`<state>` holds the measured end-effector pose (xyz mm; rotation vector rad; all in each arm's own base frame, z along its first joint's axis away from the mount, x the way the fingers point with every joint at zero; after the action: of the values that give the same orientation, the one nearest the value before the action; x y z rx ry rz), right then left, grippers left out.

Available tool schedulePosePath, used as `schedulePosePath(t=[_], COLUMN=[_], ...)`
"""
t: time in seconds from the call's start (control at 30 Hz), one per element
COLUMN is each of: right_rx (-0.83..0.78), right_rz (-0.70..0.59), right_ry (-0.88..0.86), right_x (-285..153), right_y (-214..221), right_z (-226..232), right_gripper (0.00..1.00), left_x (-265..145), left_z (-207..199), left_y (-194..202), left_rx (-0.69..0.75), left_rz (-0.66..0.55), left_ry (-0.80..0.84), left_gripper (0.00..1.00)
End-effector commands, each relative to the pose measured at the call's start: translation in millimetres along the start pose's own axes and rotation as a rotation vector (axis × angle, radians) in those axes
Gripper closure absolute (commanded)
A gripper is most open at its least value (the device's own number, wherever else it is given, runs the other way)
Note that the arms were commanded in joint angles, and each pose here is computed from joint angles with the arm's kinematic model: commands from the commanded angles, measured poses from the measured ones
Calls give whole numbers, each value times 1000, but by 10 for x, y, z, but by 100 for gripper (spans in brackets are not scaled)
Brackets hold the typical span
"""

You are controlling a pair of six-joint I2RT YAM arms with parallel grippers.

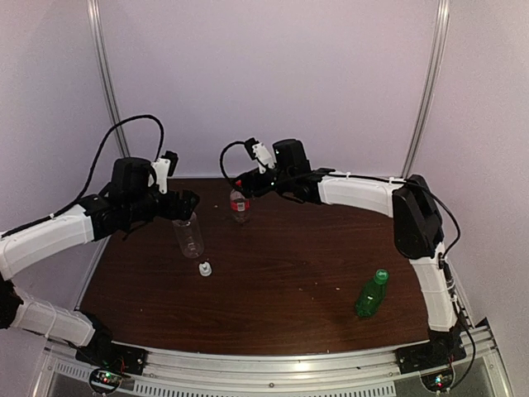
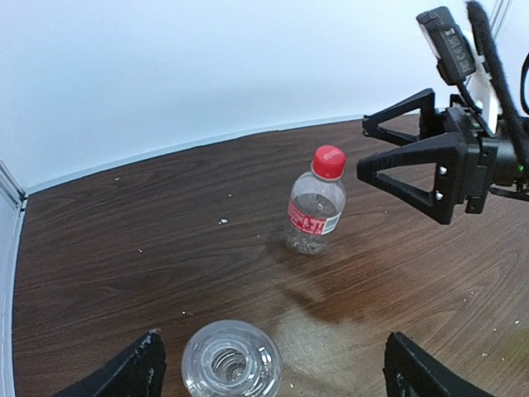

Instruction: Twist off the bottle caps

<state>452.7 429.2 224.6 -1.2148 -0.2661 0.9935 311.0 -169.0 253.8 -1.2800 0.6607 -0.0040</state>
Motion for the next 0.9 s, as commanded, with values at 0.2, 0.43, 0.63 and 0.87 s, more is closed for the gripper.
schedulePosePath(t=[0.2, 0.43, 0.63, 0.87], right_rx=[15, 26, 27, 27], right_rz=[-4, -9, -44, -50], right_ry=[18, 14, 7, -19], right_x=[341, 488, 541, 566], right_y=[64, 133, 116, 91], right_z=[-132, -186, -197, -164], right_gripper=[25, 36, 48, 60], left_x=[-229, -252, -240, -229], left_z=[35, 48, 42, 49], left_y=[-266, -231, -208, -186], left_rx=[-34, -30, -24, -17], left_rz=[-91, -83, -75, -66], left_ry=[17, 6, 8, 1], left_gripper=[6, 6, 5, 5])
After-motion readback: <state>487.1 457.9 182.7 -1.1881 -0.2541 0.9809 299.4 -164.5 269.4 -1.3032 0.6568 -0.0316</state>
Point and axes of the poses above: each gripper's point midway between its finger pads, its own x axis out along the fingers, its own z axis along the line the jaws close on, y = z × x, the point moved 5 cm from there along -x, back along the fingers, and after that the axes turned 14 degrees about x, right-handed, at the moved point
